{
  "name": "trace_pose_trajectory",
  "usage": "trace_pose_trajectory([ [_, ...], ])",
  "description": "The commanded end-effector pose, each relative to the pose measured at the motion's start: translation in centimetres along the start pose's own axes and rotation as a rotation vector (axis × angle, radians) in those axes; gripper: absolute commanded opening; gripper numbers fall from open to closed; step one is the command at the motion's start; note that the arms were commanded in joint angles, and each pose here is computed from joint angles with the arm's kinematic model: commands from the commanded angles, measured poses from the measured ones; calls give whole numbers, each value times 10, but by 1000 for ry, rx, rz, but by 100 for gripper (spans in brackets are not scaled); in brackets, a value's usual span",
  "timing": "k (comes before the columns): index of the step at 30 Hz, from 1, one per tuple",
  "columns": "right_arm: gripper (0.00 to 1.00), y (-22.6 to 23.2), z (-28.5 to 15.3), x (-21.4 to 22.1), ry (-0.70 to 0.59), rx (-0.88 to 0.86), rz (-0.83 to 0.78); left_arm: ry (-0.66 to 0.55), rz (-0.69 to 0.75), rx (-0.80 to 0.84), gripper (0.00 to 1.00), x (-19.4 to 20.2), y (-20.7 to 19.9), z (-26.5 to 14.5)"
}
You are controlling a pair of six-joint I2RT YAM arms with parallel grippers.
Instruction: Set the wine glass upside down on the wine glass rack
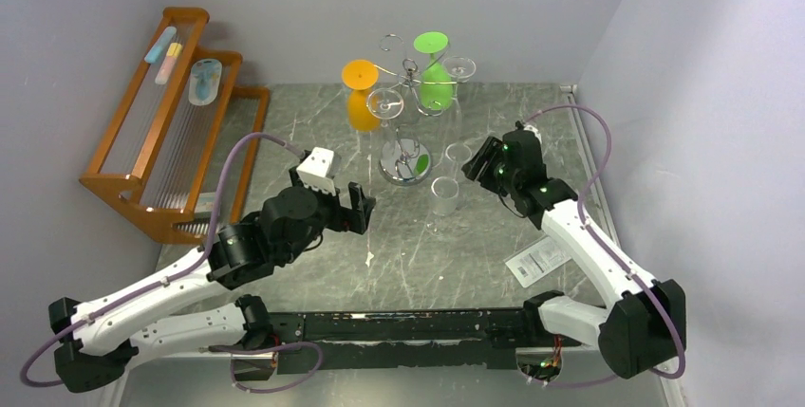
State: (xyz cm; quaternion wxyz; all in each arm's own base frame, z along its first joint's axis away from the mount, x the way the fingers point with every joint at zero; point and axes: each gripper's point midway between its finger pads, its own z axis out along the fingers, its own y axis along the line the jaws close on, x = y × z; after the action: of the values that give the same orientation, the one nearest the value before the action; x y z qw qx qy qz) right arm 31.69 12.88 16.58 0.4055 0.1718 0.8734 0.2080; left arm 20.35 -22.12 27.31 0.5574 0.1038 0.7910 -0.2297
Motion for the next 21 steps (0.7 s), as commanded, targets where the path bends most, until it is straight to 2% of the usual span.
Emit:
trace_pose_trajectory([
  [1, 58, 1, 2, -30, -119, 82, 34, -31, 5, 7, 97, -16, -5, -1],
  [14, 59, 20, -23, -46, -175, 21, 35, -43, -11, -19, 97, -19, -1, -2],
  [21, 58, 8, -7, -35, -127, 81, -12, -47, -28, -19, 97, -19, 0, -4],
])
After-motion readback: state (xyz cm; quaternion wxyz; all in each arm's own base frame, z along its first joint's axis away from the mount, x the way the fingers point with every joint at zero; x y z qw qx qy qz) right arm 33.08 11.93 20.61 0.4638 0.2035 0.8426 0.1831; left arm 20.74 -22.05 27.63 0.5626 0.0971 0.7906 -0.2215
